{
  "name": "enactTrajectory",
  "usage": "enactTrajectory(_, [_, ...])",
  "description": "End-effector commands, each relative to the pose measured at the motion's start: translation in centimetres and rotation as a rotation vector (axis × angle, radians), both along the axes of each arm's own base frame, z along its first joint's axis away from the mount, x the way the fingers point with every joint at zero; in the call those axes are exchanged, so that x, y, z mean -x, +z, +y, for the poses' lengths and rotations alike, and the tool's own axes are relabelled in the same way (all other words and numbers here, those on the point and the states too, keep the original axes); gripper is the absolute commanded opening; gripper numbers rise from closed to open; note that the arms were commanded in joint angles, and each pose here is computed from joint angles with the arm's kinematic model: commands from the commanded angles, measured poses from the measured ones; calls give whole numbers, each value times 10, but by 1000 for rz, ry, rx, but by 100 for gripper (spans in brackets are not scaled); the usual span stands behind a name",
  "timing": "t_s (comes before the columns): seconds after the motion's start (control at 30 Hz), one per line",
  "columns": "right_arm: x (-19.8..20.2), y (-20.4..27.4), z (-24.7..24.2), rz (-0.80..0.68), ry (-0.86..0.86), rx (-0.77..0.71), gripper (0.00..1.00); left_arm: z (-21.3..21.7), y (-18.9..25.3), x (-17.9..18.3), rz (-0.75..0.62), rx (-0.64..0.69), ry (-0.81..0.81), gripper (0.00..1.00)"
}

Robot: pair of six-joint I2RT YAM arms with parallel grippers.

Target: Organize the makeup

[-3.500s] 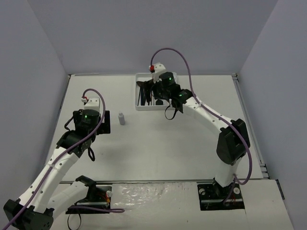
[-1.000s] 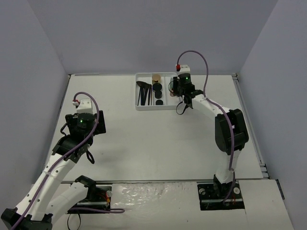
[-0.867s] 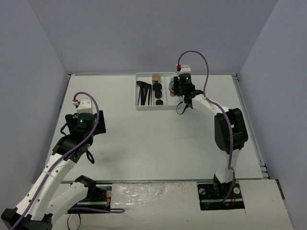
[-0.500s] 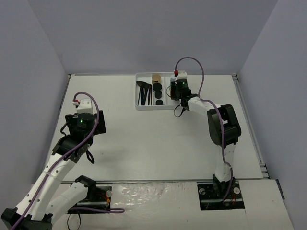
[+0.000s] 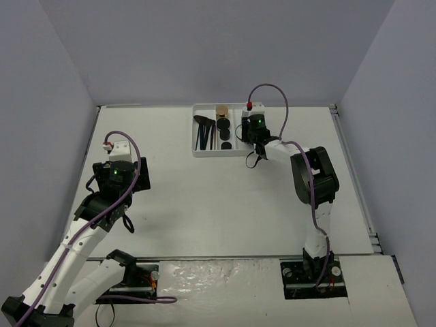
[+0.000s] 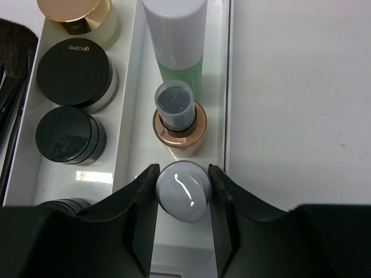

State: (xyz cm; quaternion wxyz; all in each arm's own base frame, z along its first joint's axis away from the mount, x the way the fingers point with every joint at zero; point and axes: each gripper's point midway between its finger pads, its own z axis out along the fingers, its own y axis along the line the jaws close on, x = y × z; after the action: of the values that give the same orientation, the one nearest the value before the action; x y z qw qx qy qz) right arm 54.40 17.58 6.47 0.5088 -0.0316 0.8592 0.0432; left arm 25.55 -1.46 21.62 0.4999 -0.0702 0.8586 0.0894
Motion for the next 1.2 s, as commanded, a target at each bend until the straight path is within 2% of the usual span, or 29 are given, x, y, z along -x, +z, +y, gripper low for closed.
enactTrajectory(0.0, [-19, 22, -3, -96, -48, -33, 0, 3, 18, -7, -69, 17, 33, 97])
enactTrajectory(0.87, [-42, 14, -8, -117, -78, -24, 2, 2, 14, -9, -51, 9, 30, 97])
enactTrajectory(1.07, [-35, 14, -8, -107, -74, -30, 42, 1, 14, -10, -49, 10, 27, 97])
enactTrajectory(1.17, [-32, 15, -5, -102, -61, -35, 55, 1, 13, -10, -44, 10, 27, 97])
